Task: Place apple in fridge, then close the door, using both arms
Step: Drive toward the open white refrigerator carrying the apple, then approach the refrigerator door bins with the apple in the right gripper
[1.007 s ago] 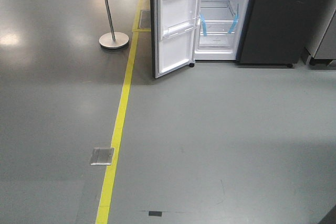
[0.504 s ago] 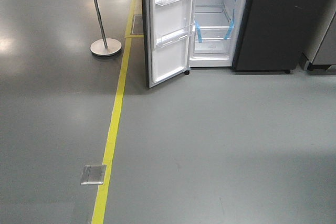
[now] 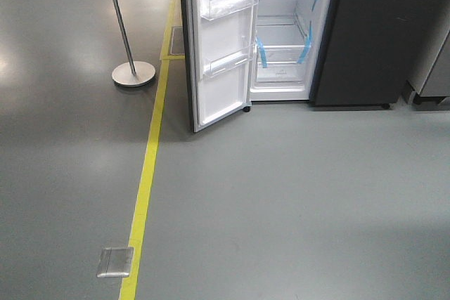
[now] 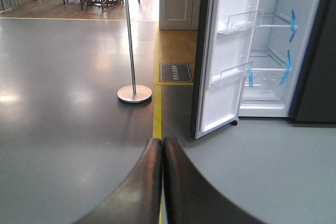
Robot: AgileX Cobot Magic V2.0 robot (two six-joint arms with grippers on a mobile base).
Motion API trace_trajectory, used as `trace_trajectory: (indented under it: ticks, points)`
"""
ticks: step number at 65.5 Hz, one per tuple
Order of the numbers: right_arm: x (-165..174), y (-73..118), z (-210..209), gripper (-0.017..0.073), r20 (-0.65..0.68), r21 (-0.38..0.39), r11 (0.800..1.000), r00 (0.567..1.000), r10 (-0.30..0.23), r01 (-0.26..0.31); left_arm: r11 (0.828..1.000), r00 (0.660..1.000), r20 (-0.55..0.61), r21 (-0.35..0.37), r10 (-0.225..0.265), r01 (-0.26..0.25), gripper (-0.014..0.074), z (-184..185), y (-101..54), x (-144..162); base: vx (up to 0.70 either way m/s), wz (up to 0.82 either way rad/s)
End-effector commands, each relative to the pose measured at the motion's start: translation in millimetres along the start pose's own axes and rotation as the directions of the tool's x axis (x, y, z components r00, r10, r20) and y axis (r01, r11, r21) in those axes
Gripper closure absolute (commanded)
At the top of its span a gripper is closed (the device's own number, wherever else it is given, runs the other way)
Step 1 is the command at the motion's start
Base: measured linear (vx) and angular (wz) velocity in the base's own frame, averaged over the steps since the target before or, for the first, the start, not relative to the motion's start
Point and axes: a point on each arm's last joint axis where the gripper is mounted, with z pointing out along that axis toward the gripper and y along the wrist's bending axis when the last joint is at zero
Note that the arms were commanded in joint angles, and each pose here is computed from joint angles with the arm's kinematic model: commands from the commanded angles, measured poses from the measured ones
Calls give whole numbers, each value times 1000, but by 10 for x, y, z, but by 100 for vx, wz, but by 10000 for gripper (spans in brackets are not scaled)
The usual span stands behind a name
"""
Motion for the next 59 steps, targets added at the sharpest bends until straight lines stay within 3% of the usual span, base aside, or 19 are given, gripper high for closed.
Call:
trace_trajectory:
  ticks: [1,59]
  points:
    - [-145,0,-101,482,117,26,1000,993,-5,2,1000,995,101,6,-15,15,600,-28,-6,-125,21,-1]
    - [-145,0,-101,482,117,26,1000,993,-5,2,1000,995,101,6,-15,15,600,-28,-6,-125,19,1]
